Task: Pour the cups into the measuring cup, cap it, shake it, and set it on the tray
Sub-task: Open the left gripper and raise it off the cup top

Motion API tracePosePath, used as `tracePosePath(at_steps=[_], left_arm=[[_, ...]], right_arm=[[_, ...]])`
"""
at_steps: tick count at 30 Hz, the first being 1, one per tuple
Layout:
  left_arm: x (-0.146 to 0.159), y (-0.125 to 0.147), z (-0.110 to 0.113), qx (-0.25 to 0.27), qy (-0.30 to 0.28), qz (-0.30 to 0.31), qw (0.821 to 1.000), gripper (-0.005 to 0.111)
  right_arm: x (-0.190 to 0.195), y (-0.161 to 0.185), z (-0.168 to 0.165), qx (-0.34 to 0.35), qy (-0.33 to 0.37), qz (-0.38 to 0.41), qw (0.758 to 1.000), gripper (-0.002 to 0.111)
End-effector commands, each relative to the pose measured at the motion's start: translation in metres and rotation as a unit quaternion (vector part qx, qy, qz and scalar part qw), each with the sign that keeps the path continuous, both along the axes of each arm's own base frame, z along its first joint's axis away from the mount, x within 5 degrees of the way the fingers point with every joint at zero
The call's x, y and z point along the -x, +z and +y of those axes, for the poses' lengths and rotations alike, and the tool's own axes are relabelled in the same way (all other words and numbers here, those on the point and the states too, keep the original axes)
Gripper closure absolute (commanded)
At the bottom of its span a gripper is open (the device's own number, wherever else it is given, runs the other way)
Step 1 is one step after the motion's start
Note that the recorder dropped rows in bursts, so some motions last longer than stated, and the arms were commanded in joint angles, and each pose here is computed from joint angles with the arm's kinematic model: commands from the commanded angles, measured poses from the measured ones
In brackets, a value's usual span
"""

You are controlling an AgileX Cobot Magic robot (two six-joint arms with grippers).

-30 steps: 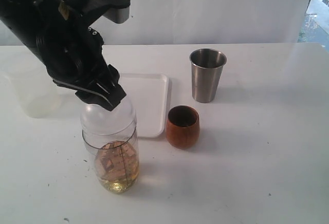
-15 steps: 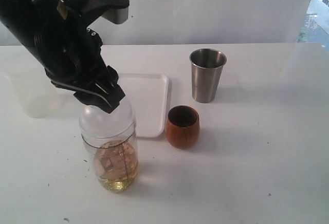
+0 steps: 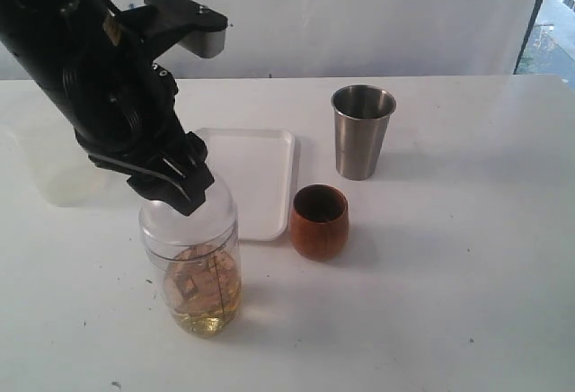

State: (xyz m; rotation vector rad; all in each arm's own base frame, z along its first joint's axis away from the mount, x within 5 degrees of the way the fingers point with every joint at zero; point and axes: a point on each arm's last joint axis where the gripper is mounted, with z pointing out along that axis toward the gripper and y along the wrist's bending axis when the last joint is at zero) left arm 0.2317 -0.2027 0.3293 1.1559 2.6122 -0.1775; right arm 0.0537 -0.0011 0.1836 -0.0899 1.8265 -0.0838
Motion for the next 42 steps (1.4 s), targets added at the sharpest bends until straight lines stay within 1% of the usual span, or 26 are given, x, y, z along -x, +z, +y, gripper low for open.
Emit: tracePosePath(at_steps=[1,7,14,25,28,30,31,33,36,37,39,42], left_arm=[[0.002,-0.001,-0.001,-0.002,-0.011,0.002,1.000,0.048],[0.003,-0.008,0.000,-0.010,-0.012,0.011,1.000,0.048],[0.004,-0.004,0.002,-0.007,-0.015,0.006,1.000,0.048],[0.018,0.020,0.013,0.019,-0.017,-0.025,0.999,0.048],[0.023,0.028,0.017,0.023,-0.038,-0.042,0.998,0.048],[0.027,0.034,0.020,0.028,-0.046,-0.053,0.997,0.053],[0.028,0.037,0.022,0.030,-0.049,-0.058,0.997,0.059],[0.031,0.041,0.024,0.035,-0.057,-0.068,0.995,0.073],[0.033,0.048,0.024,0.054,-0.074,-0.095,0.991,0.102],[0.033,0.049,0.023,0.061,-0.085,-0.100,0.989,0.106],[0.034,0.051,0.018,0.086,-0.099,-0.105,0.986,0.107],[0.033,0.048,0.010,0.121,-0.135,-0.125,0.975,0.107]], right_arm=[[0.000,-0.001,0.000,0.006,-0.001,-0.004,1.000,0.108],[0.000,-0.001,0.000,0.006,-0.001,-0.004,1.000,0.108],[0.000,-0.001,0.000,0.006,-0.001,-0.004,1.000,0.108],[0.000,-0.001,0.000,0.006,-0.001,-0.004,1.000,0.108],[0.000,-0.001,0.000,0.006,-0.001,-0.004,1.000,0.108],[0.000,-0.001,0.000,0.006,-0.001,-0.004,1.000,0.108],[0.000,-0.001,0.000,0.006,-0.001,-0.004,1.000,0.108],[0.000,-0.001,0.000,0.006,-0.001,-0.004,1.000,0.108],[0.000,-0.001,0.000,0.006,-0.001,-0.004,1.000,0.108],[0.000,-0.001,0.000,0.006,-0.001,-0.004,1.000,0.108],[0.000,-0.001,0.000,0.006,-0.001,-0.004,1.000,0.108],[0.000,-0.001,0.000,0.006,-0.001,-0.004,1.000,0.108]])
